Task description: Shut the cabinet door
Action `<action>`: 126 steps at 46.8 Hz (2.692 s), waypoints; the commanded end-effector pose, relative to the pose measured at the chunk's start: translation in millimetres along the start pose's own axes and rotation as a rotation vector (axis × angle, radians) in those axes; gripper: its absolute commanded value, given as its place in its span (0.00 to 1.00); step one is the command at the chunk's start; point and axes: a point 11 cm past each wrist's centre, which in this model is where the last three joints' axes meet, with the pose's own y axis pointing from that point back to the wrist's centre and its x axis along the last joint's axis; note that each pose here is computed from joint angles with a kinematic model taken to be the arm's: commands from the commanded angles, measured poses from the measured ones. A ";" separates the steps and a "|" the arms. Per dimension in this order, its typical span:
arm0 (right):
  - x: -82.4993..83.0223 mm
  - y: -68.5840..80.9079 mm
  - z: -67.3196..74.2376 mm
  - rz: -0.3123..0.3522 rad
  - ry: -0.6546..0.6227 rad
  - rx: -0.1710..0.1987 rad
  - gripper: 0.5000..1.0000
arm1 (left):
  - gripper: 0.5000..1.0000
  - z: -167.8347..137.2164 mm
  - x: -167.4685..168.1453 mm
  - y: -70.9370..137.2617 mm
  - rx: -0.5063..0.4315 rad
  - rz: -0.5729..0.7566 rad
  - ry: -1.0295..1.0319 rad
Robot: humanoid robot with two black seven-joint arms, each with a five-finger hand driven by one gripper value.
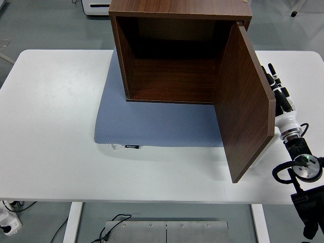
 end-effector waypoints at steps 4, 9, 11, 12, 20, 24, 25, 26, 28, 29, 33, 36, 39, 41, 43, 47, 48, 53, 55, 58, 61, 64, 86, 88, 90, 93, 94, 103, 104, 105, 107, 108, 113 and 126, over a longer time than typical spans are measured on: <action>0.1 0.1 0.0 0.000 0.000 0.000 1.00 | 1.00 0.0 0.0 0.0 0.000 0.000 0.000; 0.3 0.1 -0.4 0.001 0.000 0.002 1.00 | 1.00 0.0 0.0 0.0 0.000 0.000 0.000; 0.3 0.1 -0.4 0.001 0.000 0.002 1.00 | 1.00 0.0 0.2 0.0 0.000 0.002 0.000; 0.3 0.1 -0.4 0.001 0.000 0.002 1.00 | 1.00 0.0 0.2 0.0 0.000 0.002 0.000; 0.4 0.2 -0.7 0.001 0.001 0.002 1.00 | 1.00 0.1 0.7 0.0 0.000 0.006 0.003; 0.9 0.7 -0.6 0.003 -0.001 0.002 1.00 | 1.00 -2.8 0.9 0.1 0.005 0.007 0.002; 1.0 0.7 -0.9 0.003 0.000 0.003 1.00 | 1.00 -4.6 1.3 0.2 0.008 0.008 0.002; 1.1 0.7 -1.0 0.003 -0.001 0.004 1.00 | 1.00 -6.4 1.3 0.3 0.011 0.007 0.003; 1.1 0.7 -1.0 0.003 -0.001 0.004 1.00 | 1.00 -9.1 1.7 0.5 0.015 0.009 0.004; 1.1 0.7 -1.0 0.003 -0.001 0.004 1.00 | 1.00 -10.0 1.6 0.5 0.017 0.008 0.004; 1.2 0.8 -1.4 0.004 -0.002 0.005 1.00 | 1.00 -10.9 1.7 0.6 0.018 0.008 0.004; 1.2 0.8 -1.4 0.004 -0.002 0.005 1.00 | 1.00 -10.9 1.7 0.6 0.018 0.008 0.004; 1.3 0.8 -1.7 0.004 -0.001 0.006 1.00 | 1.00 -10.9 1.8 0.6 0.018 0.010 0.004; 0.9 0.6 -2.0 0.003 -0.002 0.007 1.00 | 1.00 -10.9 1.7 0.6 0.018 0.008 0.004; 1.4 1.2 -1.8 0.004 -0.002 0.007 1.00 | 1.00 -10.9 1.7 0.6 0.018 0.008 0.004; 1.4 1.2 -1.8 0.004 -0.002 0.007 1.00 | 1.00 -10.9 1.7 0.6 0.018 0.008 0.004; 1.4 1.2 -1.8 0.004 -0.002 0.007 1.00 | 1.00 -10.9 1.7 0.6 0.018 0.008 0.003; 3.0 3.2 -1.0 0.008 -0.002 0.005 1.00 | 1.00 -10.9 1.7 0.6 0.018 0.008 0.004; 3.0 3.2 -1.0 0.008 -0.002 0.005 1.00 | 1.00 -10.9 1.7 0.6 0.018 0.008 0.004; 3.0 3.6 -0.9 0.008 -0.002 0.005 1.00 | 1.00 -10.9 1.7 0.6 0.018 0.008 0.004; 3.0 3.6 -0.9 0.008 -0.002 0.005 1.00 | 1.00 -10.9 1.7 0.6 0.018 0.008 0.004; 4.4 4.1 -4.5 0.010 0.007 0.006 1.00 | 1.00 -10.9 1.7 0.6 0.018 0.008 0.004; 8.2 5.8 -13.4 0.015 0.029 0.009 1.00 | 1.00 -10.9 1.7 0.6 0.018 0.008 0.004; 8.6 5.9 -16.0 0.015 0.035 0.010 1.00 | 1.00 -10.9 1.7 0.6 0.018 0.008 0.004; 9.1 6.0 -17.3 0.015 0.038 0.011 1.00 | 1.00 -10.9 1.7 0.6 0.018 0.008 0.004; 9.7 6.4 -19.7 0.015 0.044 0.012 1.00 | 1.00 -10.9 1.7 0.6 0.018 0.008 0.004; 10.1 6.5 -20.9 0.015 0.047 0.012 1.00 | 1.00 -10.9 1.8 0.6 0.018 0.010 0.004; 9.1 5.7 -18.9 0.014 0.043 0.011 1.00 | 1.00 -10.9 1.7 0.6 0.018 0.008 0.004; 9.5 5.9 -18.8 0.016 0.043 0.010 1.00 | 1.00 -10.9 1.8 0.6 0.018 0.010 0.004; 10.0 6.1 -18.6 0.017 0.043 0.010 1.00 | 1.00 -10.9 1.8 0.6 0.018 0.010 0.004; 11.0 6.5 -18.7 0.021 0.042 0.010 1.00 | 1.00 -10.9 1.8 0.6 0.018 0.010 0.004; 11.0 6.5 -18.7 0.021 0.042 0.010 1.00 | 1.00 -10.9 1.7 0.6 0.018 0.008 0.004; 9.9 6.0 -18.4 0.017 0.041 0.011 1.00 | 1.00 -10.9 1.7 0.6 0.018 0.008 0.004; 16.7 13.3 -21.1 0.031 0.052 0.007 1.00 | 1.00 -10.9 1.7 0.6 0.018 0.008 0.004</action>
